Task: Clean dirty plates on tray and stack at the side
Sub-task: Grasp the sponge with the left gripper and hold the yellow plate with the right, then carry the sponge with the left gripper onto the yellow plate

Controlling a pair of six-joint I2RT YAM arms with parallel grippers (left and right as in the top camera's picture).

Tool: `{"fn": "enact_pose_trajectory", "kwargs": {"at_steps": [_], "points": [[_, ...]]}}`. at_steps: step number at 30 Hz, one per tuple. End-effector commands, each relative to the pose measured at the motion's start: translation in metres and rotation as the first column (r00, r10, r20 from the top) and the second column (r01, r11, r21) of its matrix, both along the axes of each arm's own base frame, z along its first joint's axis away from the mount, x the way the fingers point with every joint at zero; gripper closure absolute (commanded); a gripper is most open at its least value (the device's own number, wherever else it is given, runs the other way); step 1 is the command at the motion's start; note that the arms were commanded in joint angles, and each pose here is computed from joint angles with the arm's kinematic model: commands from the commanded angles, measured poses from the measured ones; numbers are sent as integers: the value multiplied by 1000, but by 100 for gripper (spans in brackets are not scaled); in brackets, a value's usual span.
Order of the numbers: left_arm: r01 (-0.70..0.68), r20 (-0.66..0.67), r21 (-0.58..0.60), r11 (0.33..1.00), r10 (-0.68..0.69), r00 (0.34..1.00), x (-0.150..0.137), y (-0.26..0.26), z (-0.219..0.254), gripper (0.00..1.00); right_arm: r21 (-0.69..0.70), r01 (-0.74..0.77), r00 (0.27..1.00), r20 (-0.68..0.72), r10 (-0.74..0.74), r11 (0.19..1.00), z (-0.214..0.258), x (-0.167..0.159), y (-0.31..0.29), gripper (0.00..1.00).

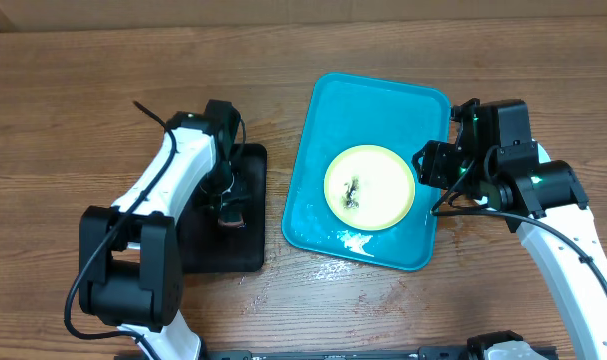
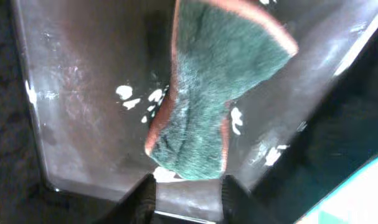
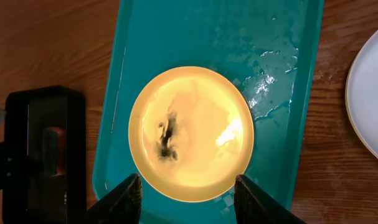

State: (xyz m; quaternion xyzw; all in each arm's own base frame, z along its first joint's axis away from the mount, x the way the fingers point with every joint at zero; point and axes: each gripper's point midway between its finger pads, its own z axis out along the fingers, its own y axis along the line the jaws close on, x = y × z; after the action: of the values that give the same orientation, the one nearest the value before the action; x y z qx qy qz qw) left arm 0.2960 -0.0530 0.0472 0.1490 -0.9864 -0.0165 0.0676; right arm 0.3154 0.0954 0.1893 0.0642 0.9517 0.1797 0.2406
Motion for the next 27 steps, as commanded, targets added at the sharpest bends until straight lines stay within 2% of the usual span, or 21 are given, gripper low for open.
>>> {"fn": "enact_pose_trajectory", "kwargs": {"at_steps": [1, 4, 7, 8, 9, 13, 17, 24, 27], "points": [[-2, 12, -2, 1000, 2, 1000, 6, -1, 2, 57, -3, -15, 1000, 14, 15, 1000, 3, 1, 2, 51], [4, 44, 53, 999, -6, 999, 10, 9, -9, 51, -3, -15, 1000, 11, 15, 1000, 3, 0, 2, 51], [4, 61, 53, 999, -7, 998, 10, 9, -25, 46, -3, -15, 1000, 11, 15, 1000, 3, 0, 2, 51], [4, 63, 52, 999, -7, 998, 8, 9, -33, 50, -3, -15, 1000, 11, 15, 1000, 3, 0, 2, 51], [5, 65, 53, 999, -8, 998, 7, 10, -37, 58, -4, -15, 1000, 10, 15, 1000, 3, 0, 2, 51], [5, 72, 51, 999, -9, 997, 8, 10, -42, 96, -3, -15, 1000, 11, 15, 1000, 3, 0, 2, 51], [33, 54, 43, 999, -35, 998, 11, 8, -26, 96, -4, -15, 1000, 8, 15, 1000, 2, -1, 2, 51], [32, 81, 36, 999, -35, 996, 28, 4, 34, 96, -5, -15, 1000, -1, 15, 1000, 1, -3, 2, 51], [31, 72, 38, 999, -34, 997, 26, 5, 39, 96, -6, -15, 1000, -4, 15, 1000, 1, -3, 1, 51]]}}
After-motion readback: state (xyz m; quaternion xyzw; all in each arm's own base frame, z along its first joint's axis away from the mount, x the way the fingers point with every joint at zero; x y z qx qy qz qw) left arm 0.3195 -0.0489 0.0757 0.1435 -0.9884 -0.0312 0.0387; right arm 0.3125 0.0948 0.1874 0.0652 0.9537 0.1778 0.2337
